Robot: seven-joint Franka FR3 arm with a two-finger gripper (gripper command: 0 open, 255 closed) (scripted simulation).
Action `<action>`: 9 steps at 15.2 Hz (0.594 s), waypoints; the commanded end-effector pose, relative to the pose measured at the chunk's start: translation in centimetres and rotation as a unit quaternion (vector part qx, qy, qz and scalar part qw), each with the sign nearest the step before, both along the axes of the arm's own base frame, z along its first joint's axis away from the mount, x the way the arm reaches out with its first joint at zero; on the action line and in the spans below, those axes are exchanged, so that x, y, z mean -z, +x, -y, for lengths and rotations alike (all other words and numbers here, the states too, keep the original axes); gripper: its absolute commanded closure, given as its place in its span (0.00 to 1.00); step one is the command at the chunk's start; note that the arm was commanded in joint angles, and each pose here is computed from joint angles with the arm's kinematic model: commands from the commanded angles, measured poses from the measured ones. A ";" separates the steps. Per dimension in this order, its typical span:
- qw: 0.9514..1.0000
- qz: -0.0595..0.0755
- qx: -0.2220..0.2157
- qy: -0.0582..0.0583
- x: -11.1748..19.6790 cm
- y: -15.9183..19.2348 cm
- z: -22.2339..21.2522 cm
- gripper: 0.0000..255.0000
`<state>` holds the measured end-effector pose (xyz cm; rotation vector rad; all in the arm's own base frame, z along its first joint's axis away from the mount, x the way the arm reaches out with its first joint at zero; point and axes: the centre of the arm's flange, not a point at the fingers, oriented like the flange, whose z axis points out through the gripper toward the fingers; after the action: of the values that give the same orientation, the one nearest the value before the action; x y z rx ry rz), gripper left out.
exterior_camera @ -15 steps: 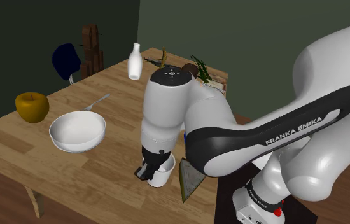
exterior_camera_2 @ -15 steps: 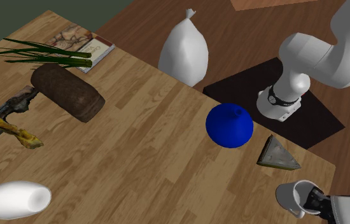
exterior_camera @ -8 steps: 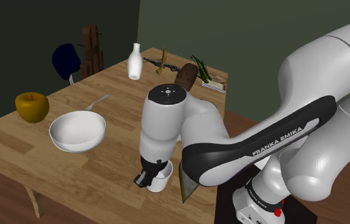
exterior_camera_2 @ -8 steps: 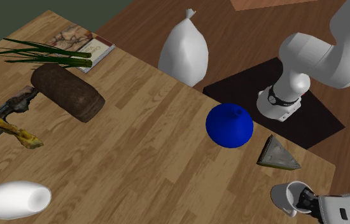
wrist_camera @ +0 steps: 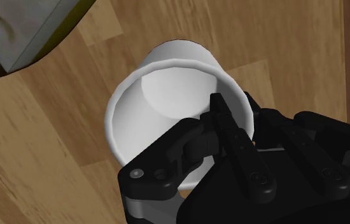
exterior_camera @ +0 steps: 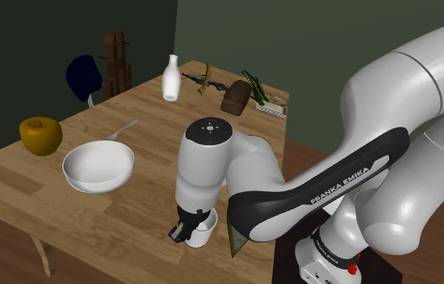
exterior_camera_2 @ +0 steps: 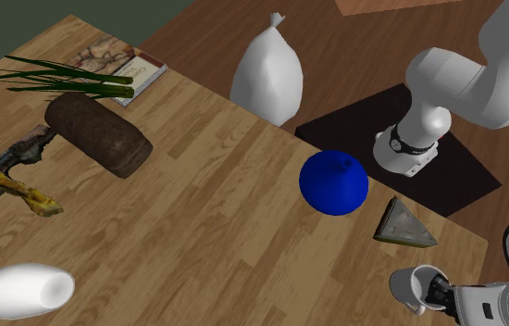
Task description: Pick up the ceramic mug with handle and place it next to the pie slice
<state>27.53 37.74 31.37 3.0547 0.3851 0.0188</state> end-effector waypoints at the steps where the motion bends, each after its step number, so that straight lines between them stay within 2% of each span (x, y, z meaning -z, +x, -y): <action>1: 1.000 0.000 0.000 0.000 0.0 0.0 0.0 1.00; 2: 1.000 0.000 0.000 0.000 0.0 0.0 0.0 1.00; 3: 1.000 0.000 0.000 0.000 0.0 0.0 0.0 0.00; 8: 1.000 0.000 0.000 0.000 0.0 0.0 0.0 0.00; 9: 1.000 0.000 0.000 0.000 -1.3 0.0 -0.1 0.00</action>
<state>27.62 37.75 31.99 3.0550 0.3849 0.0200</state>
